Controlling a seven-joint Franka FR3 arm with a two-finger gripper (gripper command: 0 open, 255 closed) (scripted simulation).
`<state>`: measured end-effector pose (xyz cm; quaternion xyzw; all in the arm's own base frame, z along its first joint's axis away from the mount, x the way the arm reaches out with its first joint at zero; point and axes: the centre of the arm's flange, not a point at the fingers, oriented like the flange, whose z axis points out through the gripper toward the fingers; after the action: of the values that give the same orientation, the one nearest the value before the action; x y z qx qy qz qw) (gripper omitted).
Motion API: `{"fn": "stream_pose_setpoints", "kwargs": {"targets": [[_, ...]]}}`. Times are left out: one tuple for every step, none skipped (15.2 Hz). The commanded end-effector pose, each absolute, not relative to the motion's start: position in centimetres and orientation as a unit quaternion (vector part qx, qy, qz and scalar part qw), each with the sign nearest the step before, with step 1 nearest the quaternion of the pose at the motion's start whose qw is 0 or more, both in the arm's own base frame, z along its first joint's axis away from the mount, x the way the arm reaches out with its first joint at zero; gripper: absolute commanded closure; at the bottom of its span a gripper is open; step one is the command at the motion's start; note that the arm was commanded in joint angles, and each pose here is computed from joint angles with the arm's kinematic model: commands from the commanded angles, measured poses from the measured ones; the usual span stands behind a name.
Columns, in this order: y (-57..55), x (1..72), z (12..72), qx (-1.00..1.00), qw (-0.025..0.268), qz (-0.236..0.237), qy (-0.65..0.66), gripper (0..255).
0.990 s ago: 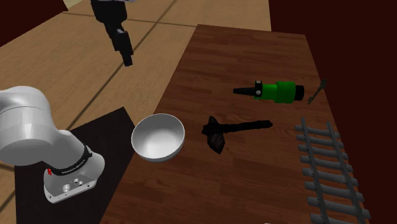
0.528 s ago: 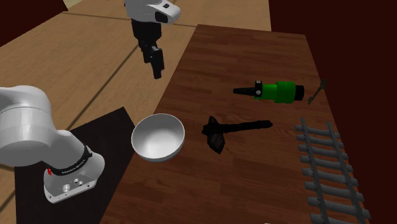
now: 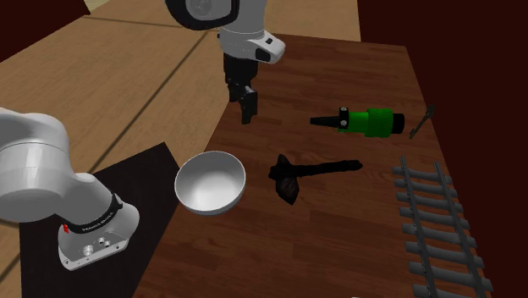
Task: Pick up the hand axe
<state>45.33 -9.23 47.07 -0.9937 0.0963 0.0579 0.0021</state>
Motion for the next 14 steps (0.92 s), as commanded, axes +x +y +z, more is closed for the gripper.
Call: {"fn": "stream_pose_setpoints", "kwargs": {"targets": [[-10.7,47.3,45.5,-0.992,0.0,0.06,0.108,0],[-11.5,48.1,44.7,-0.992,0.0,0.062,0.113,0],[-12.2,48.9,44.0,-0.991,-0.001,0.063,0.119,0],[-13.0,49.7,43.3,-0.99,-0.002,0.065,0.124,0],[-13.8,50.5,42.6,-0.989,-0.003,0.066,0.13,0],[-14.6,51.3,41.8,-0.988,-0.003,0.067,0.136,0],[-15.5,52.1,41.1,-0.988,-0.004,0.069,0.141,0],[-16.3,52.9,40.4,-0.987,-0.005,0.07,0.147,0],[-17.1,53.6,39.7,-0.986,-0.006,0.071,0.152,0],[-18.0,54.4,38.9,-0.985,-0.006,0.073,0.158,0],[-18.9,55.1,38.2,-0.984,-0.007,0.074,0.163,0],[-19.7,55.8,37.5,-0.983,-0.008,0.075,0.169,0],[-20.6,56.5,36.8,-0.982,-0.009,0.077,0.174,0],[-21.5,57.2,36.0,-0.981,-0.009,0.078,0.18,0]]}}
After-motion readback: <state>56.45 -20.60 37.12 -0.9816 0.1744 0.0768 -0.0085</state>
